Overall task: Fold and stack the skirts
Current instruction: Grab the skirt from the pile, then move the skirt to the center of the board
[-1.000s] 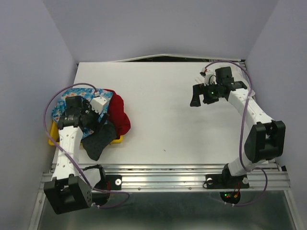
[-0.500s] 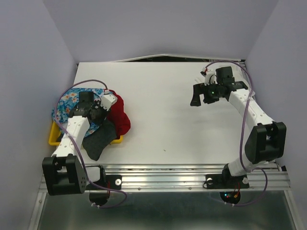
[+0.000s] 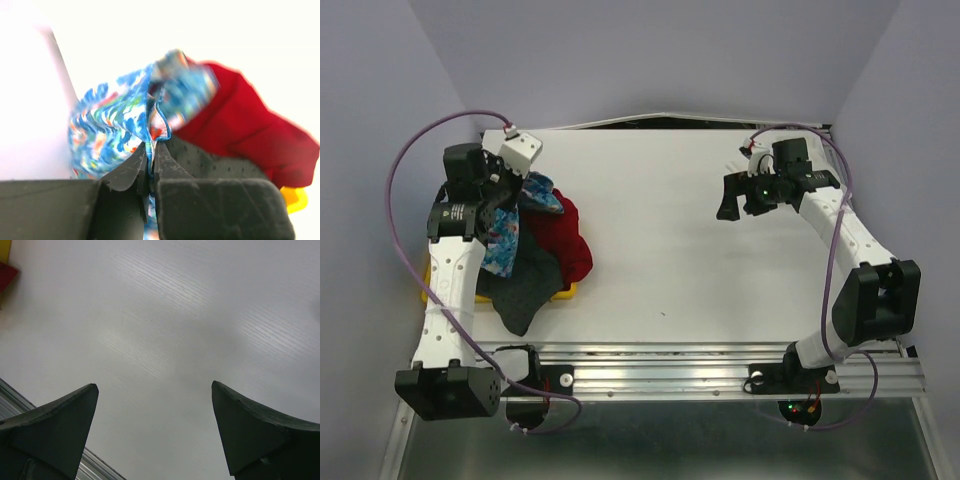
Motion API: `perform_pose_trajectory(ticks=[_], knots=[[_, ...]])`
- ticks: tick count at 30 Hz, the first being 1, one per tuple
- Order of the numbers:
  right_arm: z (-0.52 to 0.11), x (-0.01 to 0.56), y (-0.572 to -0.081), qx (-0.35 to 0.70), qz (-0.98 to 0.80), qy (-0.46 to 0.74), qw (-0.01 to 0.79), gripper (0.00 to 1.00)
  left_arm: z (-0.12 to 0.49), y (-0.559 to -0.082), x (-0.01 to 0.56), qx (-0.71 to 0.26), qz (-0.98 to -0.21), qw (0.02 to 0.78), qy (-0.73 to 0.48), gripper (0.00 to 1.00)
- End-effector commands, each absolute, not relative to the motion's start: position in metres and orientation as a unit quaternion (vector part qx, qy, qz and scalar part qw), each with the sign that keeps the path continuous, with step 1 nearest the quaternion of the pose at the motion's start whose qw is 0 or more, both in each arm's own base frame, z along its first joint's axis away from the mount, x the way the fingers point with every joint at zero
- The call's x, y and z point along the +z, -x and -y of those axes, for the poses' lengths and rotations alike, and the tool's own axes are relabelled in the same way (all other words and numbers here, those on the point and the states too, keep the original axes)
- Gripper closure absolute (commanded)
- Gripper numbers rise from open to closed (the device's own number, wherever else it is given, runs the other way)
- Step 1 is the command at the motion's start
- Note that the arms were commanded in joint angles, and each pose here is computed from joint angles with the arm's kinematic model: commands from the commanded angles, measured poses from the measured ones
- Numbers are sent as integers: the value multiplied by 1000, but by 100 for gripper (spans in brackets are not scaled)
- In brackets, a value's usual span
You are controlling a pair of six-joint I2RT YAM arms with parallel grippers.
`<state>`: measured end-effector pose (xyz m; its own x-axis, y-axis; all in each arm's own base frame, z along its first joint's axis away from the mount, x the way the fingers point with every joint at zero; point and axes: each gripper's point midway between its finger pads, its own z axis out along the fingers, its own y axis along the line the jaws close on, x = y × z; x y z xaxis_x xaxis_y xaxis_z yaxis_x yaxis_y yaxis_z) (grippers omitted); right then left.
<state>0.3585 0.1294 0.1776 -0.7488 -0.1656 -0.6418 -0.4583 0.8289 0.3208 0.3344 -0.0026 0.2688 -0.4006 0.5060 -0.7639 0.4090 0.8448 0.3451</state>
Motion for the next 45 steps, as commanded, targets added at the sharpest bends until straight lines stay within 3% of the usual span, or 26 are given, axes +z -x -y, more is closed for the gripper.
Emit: perform_pose_trajectory(ticks=[1,7,18,22,28,30,33,41,45], knots=[[-133,190,-362,247,-892,175,335,0,42,-342,353,-19,-778,563,-279,100],[-135,198,-362,251,-889,176,340,0,139,-343,394,-126,-720,578,-363,100],[-108,173,-328,250,-899,197,301,2,291,-278,300,-317,-666,447,-506,100],[-118,161,-307,287,-890,213,282,5,309,-239,276,-410,-611,371,-566,100],[-132,140,-289,342,-881,207,253,18,292,-189,193,-417,-599,217,-648,100],[-137,137,-288,358,-876,202,252,21,297,-185,203,-440,-591,220,-640,100],[-139,126,-287,367,-877,191,242,21,327,-202,258,-435,-559,304,-637,100],[-136,127,-292,355,-880,191,251,21,360,-233,368,-424,-516,428,-609,100],[-135,127,-285,351,-879,196,255,21,346,-236,346,-397,-537,451,-593,100]])
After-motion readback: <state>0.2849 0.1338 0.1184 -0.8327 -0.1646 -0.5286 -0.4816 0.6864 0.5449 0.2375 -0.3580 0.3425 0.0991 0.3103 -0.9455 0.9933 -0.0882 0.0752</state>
